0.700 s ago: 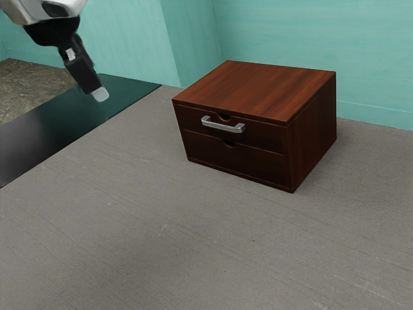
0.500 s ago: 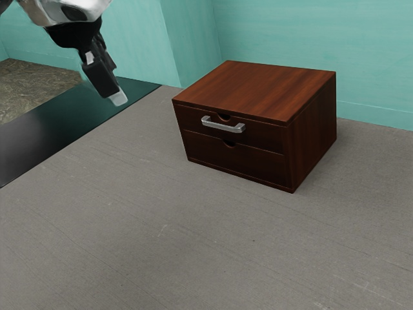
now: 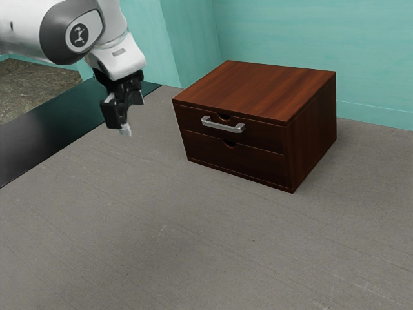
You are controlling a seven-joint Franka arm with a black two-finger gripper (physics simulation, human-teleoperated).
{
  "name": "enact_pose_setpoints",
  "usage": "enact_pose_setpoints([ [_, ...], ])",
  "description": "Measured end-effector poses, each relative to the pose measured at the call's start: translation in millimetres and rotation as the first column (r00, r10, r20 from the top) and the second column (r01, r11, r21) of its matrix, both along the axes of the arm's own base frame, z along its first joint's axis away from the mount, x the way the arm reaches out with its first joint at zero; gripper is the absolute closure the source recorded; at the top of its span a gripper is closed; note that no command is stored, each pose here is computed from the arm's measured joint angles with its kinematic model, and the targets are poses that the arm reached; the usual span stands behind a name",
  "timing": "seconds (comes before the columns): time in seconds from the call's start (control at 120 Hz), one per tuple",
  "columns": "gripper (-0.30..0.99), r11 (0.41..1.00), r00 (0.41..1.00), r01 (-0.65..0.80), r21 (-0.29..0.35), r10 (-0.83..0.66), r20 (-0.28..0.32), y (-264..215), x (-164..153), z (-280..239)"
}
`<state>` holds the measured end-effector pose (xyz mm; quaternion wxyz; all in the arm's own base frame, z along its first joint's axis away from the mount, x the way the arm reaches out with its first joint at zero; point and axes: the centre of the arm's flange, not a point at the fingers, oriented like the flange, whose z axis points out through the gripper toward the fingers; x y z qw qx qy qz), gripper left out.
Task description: Pull the drawer handle with one arm to open the drawer
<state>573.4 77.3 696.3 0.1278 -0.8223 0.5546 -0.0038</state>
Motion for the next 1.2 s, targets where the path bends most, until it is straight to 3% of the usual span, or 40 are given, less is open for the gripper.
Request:
enact_pose_setpoints([
  [0.125,0.0,0.983,0.982,0.181,0.038,-0.18,-0.05,-15.0,16.0,-12.4],
  [0.208,0.0,0.965,0.964,0.261,0.041,-0.258,-0.063,-0.9,15.1,-14.2],
  [0.325,0.0,0.931,0.934,0.354,0.093,-0.348,-0.079,15.6,-5.6,-14.5],
  [0.45,0.0,0.903,0.911,0.41,0.127,-0.399,-0.104,42.4,7.3,-33.6],
  [0.667,0.0,0.857,0.882,0.469,0.211,-0.466,-0.068,67.0,22.3,-9.1],
  [0.9,0.0,0.835,0.869,0.493,0.244,-0.487,-0.089,111.3,35.5,-40.0],
  [1.2,0.0,0.791,0.836,0.526,0.313,-0.548,-0.02,119.0,57.3,-29.9],
])
